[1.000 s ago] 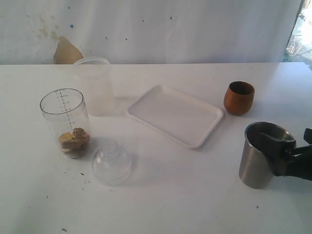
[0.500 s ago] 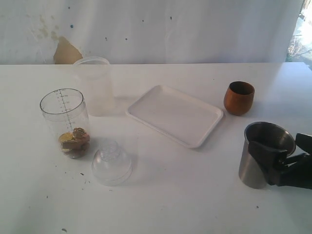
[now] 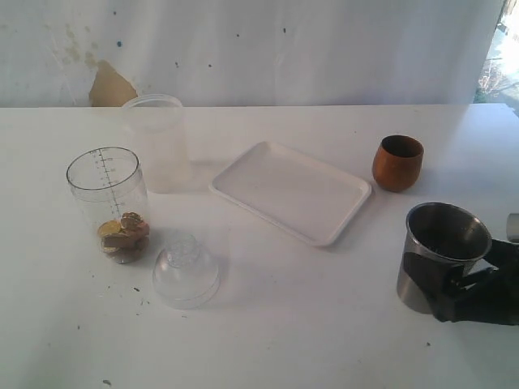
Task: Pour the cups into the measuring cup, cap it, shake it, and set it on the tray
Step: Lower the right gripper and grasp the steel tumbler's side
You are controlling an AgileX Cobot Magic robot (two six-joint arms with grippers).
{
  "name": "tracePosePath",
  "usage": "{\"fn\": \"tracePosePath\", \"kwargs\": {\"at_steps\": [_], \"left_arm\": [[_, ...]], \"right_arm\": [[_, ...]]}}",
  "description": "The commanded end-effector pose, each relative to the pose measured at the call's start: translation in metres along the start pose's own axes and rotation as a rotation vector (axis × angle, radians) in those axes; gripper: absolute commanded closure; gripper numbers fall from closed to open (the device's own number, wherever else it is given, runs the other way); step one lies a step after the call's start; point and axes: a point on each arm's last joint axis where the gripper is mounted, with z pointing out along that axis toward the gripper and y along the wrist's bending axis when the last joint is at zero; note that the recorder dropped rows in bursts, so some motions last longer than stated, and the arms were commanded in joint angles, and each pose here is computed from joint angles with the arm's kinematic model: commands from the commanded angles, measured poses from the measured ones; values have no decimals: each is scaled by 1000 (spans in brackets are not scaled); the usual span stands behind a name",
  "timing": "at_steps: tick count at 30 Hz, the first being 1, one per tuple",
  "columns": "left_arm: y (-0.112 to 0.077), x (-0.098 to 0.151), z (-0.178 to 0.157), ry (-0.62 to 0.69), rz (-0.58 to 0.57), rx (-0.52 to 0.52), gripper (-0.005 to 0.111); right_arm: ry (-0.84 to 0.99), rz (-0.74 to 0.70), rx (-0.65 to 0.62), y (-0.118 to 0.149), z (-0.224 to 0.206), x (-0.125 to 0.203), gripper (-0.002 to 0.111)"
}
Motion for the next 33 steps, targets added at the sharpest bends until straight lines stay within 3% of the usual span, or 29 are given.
{"fn": "tracePosePath", "kwargs": {"at_steps": [1, 33], "left_arm": [[0, 0, 0, -13, -2, -2, 107], [0, 0, 0, -13, -2, -2, 107]], "right_arm": [[-5, -30, -27, 0, 4, 4, 5], [62, -76, -32, -31, 62, 62, 5]]}}
